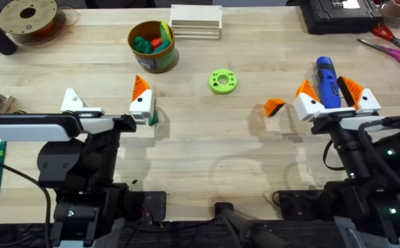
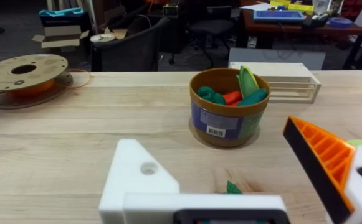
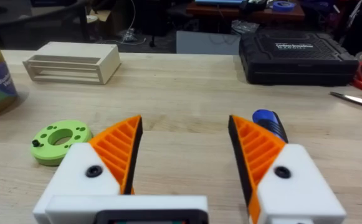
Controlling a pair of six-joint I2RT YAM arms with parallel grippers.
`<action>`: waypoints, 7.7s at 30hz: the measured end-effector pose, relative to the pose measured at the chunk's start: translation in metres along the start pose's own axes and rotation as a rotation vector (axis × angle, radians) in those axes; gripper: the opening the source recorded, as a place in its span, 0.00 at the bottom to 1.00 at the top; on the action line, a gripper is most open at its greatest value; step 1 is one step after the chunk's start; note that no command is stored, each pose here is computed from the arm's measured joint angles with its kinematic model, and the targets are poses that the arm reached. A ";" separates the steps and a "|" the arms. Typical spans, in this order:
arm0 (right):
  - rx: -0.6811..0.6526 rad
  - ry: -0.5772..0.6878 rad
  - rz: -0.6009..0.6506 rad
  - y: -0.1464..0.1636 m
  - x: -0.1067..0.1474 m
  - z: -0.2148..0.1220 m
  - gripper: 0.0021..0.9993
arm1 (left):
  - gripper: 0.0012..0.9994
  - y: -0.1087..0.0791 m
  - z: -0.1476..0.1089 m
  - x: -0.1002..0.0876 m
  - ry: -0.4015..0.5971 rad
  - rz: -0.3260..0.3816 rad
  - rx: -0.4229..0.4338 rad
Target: Pick up the gripper from the table and insert it into the empty holder that is missing its gripper. Then pick up a screw, insert it into the mounting hole, and use the screwdriver to tighten it. Finally, clean up the table by picking up the vegetable and placing it into the bucket.
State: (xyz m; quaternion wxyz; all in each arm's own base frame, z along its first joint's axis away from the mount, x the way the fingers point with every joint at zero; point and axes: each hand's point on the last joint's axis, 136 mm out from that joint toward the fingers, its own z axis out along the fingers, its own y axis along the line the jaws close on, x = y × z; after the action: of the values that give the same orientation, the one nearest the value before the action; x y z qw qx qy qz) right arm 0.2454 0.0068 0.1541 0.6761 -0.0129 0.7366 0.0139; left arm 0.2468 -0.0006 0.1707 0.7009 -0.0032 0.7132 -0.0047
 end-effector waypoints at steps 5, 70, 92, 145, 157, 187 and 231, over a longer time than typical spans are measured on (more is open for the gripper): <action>0.000 0.000 0.000 0.000 0.000 0.000 0.81 | 1.00 0.000 0.000 0.000 0.001 0.000 0.001; 0.010 0.435 0.060 0.002 -0.076 -0.055 0.81 | 0.99 -0.133 0.013 -0.055 0.771 -0.174 0.639; 0.010 0.435 0.060 0.002 -0.076 -0.055 0.81 | 0.99 -0.195 -0.030 -0.104 0.116 0.167 0.920; 0.010 0.435 0.060 0.002 -0.076 -0.055 0.81 | 0.99 -0.174 -0.081 0.010 0.037 0.039 0.952; 0.000 0.453 0.100 0.005 -0.073 -0.056 0.81 | 0.99 -0.174 -0.081 0.010 0.037 0.039 0.952; -0.165 1.056 -0.149 0.071 0.040 -0.001 0.81 | 0.99 -0.174 -0.081 0.010 0.037 0.039 0.952; -0.337 0.842 0.093 0.108 -0.039 -0.008 0.02 | 0.99 -0.174 -0.081 0.010 0.037 0.039 0.952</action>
State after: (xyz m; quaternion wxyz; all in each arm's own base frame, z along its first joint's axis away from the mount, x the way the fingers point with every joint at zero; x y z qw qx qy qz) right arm 0.2367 0.1141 0.1935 0.3050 -0.0945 0.9345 0.1575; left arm 0.1653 -0.1742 0.1641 0.6115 0.3317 0.6442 -0.3180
